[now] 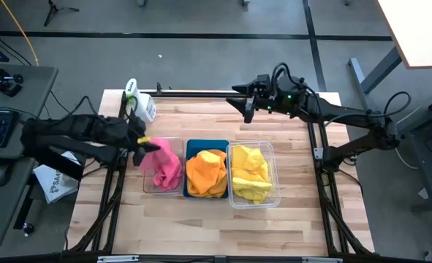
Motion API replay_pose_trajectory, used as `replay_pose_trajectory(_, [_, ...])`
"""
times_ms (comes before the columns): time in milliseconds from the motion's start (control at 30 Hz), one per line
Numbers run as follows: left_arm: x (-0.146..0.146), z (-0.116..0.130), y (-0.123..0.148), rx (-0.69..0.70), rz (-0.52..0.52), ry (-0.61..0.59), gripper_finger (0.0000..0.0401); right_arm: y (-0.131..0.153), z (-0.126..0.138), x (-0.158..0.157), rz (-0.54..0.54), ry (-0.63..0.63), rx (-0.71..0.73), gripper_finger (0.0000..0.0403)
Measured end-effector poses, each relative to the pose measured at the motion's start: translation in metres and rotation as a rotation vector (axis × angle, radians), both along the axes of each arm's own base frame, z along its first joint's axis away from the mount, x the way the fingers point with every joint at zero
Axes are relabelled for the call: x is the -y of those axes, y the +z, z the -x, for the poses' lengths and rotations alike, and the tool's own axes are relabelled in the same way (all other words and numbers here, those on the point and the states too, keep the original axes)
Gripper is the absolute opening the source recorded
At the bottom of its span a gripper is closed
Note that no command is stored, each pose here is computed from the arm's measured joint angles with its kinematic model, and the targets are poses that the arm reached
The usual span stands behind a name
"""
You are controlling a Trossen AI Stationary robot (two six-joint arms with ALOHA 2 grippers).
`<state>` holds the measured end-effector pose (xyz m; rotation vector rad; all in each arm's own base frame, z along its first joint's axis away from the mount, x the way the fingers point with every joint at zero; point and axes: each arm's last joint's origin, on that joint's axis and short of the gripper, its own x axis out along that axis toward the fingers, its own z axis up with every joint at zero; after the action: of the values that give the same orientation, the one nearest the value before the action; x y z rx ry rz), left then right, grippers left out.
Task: Sort microfiber towel by color & place in baskets
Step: Put the pink microfiber towel into the left transparent bin
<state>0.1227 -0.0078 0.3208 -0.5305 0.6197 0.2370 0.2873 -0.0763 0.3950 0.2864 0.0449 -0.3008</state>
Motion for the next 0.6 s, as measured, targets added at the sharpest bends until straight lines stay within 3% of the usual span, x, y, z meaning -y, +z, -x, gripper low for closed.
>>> replay_pose_trajectory(267, [0.035, -0.024, -0.026, -0.105, 0.084, -0.092, 0.0000, -0.003, 0.004, 0.013, -0.008, -0.050, -0.032, 0.0295])
replay_pose_trajectory(467, [0.047, -0.026, -0.080, -0.303, 0.170, 0.028, 0.0000, -0.007, 0.005, 0.015, -0.013, -0.059, -0.071, 0.0295])
replay_pose_trajectory(600, [0.041, -0.031, -0.086, -0.291, 0.073, 0.074, 0.0000, -0.008, 0.006, 0.015, 0.012, -0.054, -0.092, 0.0295])
